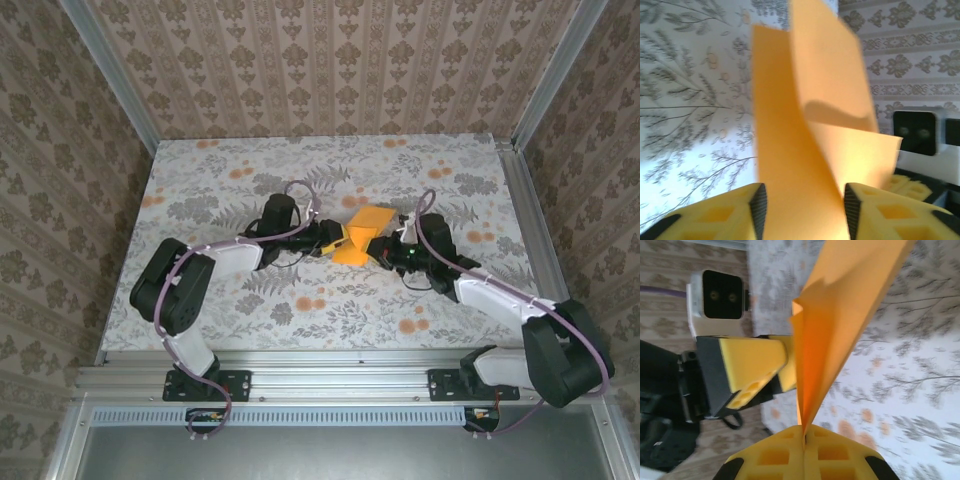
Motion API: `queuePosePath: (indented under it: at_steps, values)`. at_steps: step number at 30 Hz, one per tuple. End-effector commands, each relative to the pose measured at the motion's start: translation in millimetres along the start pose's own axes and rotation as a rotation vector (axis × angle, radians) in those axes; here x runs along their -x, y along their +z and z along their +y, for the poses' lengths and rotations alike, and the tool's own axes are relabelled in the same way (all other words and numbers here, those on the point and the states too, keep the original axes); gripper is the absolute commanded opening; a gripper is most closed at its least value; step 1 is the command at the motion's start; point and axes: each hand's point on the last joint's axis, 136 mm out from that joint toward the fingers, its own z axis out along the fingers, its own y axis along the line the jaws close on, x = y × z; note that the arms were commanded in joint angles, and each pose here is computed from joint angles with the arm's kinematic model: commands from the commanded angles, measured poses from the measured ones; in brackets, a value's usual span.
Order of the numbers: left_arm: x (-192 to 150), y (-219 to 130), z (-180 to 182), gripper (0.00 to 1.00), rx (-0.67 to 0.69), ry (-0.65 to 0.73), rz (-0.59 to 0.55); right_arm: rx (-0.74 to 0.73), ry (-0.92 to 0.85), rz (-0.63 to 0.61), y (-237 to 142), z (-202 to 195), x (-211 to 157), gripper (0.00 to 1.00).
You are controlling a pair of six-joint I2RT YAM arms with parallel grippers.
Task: Fold a paper plane with a square sheet of paper (pick it up from the middle)
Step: Turn over the paper at the center of the table.
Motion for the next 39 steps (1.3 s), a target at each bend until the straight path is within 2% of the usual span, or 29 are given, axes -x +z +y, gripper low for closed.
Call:
queuePosePath:
  at_steps: [1, 7, 10, 14, 18, 22, 29, 35, 39]
  values:
    - [6.6, -19.5, -19.9, 0.53, 0.012, 0.095, 0.002, -0.385, -0.154, 0.075, -29.9, -52.5, -10.1, 0.0]
    - [12.8, -42.2, -28.7, 0.61, 0.031, 0.132, 0.006, -0.869, -0.36, 0.06, -80.7, -88.2, 20.5, 0.0]
    - [14.5, -53.8, -31.5, 0.64, 0.041, 0.144, 0.0, -1.035, -0.452, 0.042, -94.4, -86.8, 38.6, 0.0]
    - [15.9, -71.4, -30.4, 0.67, 0.053, 0.141, -0.019, -1.208, -0.543, 0.073, -91.4, -87.5, 52.0, 0.0]
    - [8.5, -81.8, -28.9, 0.69, 0.032, 0.115, -0.012, -1.319, -0.636, 0.141, -65.5, -84.8, 52.2, 0.0]
    - [-3.7, -95.5, -26.5, 0.72, 0.041, 0.107, -0.014, -1.318, -0.661, 0.264, -23.8, -87.9, 34.2, 0.0]
    - [-26.8, -122.1, -12.6, 0.74, 0.075, 0.07, -0.042, -1.253, -0.693, 0.394, 40.5, -82.9, -1.7, 0.06]
    - [-38.7, -130.4, -10.4, 0.74, 0.077, 0.062, -0.038, -1.152, -0.663, 0.444, 81.2, -78.8, -25.8, 0.14]
    - [-45.5, -133.2, -9.5, 0.74, 0.087, 0.063, -0.021, -1.036, -0.621, 0.446, 99.0, -72.0, -36.4, 0.26]
